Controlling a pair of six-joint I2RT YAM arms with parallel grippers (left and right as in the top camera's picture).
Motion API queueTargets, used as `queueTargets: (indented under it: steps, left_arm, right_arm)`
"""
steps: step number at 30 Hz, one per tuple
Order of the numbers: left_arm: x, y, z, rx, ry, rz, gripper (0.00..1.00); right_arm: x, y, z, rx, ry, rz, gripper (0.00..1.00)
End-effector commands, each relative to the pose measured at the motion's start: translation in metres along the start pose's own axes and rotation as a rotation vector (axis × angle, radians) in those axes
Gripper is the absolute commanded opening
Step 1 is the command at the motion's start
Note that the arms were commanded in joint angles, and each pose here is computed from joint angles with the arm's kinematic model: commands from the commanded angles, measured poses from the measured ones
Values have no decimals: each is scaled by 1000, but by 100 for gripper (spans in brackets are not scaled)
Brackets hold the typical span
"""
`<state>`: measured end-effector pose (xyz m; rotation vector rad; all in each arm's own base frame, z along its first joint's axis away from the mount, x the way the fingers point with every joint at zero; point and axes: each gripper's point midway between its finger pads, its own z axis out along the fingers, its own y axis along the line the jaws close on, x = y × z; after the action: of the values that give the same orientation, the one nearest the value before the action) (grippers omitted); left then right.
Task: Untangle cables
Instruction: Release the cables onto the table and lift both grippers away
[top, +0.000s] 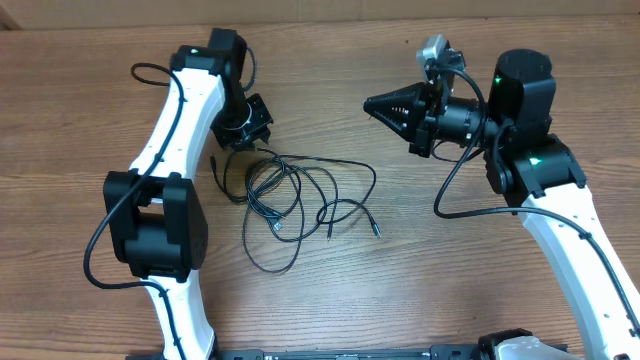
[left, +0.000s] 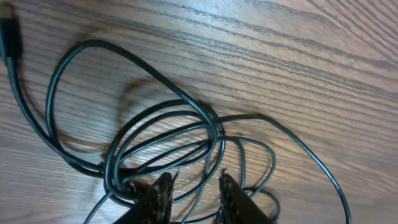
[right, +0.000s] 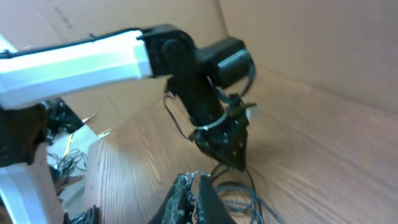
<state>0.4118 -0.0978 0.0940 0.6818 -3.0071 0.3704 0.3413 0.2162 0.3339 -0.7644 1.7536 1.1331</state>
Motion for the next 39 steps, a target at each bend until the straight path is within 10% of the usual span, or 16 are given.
queueTargets:
  steps: [1, 8, 16, 39]
  left_arm:
    - [3, -8, 2, 43, 30, 52, 34]
    - [-4, 2, 2, -25, -15, 66, 60]
    - [5, -1, 8, -112, -27, 289, 57]
    - [25, -8, 62, -221, 40, 199, 60]
  right_arm:
    - [-4, -5, 0, 40, -2, 1, 4]
    - [15, -2, 22, 1, 54, 38, 22]
    - [37, -19, 42, 52, 110, 85, 29]
    - [43, -40, 40, 169, 127, 99, 36]
